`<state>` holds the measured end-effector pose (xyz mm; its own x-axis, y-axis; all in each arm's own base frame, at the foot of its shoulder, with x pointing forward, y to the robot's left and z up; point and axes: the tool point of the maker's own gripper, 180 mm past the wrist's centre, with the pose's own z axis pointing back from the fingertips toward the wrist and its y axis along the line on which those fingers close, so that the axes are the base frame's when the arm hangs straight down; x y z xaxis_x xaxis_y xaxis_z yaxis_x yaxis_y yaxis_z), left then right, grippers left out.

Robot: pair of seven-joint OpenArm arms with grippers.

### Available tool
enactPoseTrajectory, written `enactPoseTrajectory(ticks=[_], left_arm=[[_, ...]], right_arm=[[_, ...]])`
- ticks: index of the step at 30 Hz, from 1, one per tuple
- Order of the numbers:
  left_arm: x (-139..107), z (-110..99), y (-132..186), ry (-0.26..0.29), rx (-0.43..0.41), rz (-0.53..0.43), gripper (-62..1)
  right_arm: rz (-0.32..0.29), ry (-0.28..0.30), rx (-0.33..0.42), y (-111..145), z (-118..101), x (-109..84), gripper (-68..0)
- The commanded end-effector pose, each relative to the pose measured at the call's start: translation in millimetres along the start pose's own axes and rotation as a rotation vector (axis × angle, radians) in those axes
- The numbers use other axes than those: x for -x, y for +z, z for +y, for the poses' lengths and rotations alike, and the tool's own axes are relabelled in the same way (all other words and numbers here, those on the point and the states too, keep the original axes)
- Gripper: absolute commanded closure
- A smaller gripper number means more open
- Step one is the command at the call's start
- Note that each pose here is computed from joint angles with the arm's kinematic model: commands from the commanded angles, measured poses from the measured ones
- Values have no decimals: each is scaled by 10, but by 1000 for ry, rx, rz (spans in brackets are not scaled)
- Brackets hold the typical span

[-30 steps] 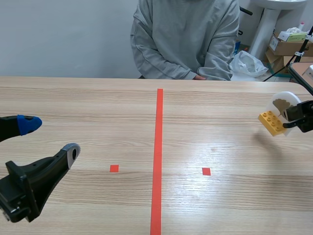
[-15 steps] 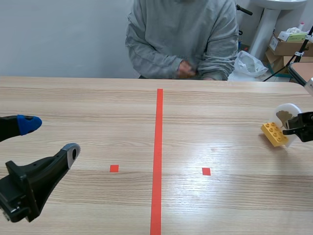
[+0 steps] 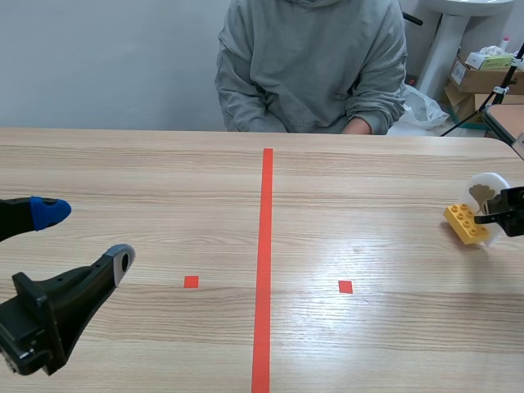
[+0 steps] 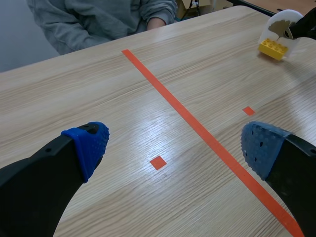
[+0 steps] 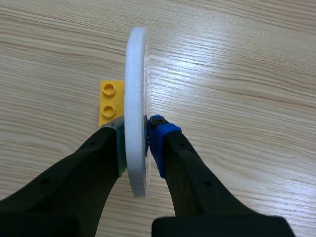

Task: Do the leaf sorting experiment

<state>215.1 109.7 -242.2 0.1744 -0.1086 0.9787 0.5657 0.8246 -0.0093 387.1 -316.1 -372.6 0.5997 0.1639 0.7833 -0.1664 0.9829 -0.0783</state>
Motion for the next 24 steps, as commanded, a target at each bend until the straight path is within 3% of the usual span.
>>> enactPoseTrajectory(ticks=[1,3,9,15,21,24], left_arm=[[-83,-7,-11,9,-2,-36,-572],[-83,-7,-11,9,-2,-36,-572],[-83,-7,-11,9,-2,-36,-572],[-82,-7,-11,8,-1,-35,-572],[-82,-7,-11,9,-2,-35,-572],[-75,-7,-11,9,-2,-31,-572]], right_arm=[[-46,9,14,25,-80,-194,-71],[-42,16,17,25,-87,-187,-93],[-28,22,19,17,-70,-137,-288],[-16,13,10,2,0,-30,-402],[-13,12,7,0,14,-11,-679],[-14,17,-3,11,14,-25,-679]])
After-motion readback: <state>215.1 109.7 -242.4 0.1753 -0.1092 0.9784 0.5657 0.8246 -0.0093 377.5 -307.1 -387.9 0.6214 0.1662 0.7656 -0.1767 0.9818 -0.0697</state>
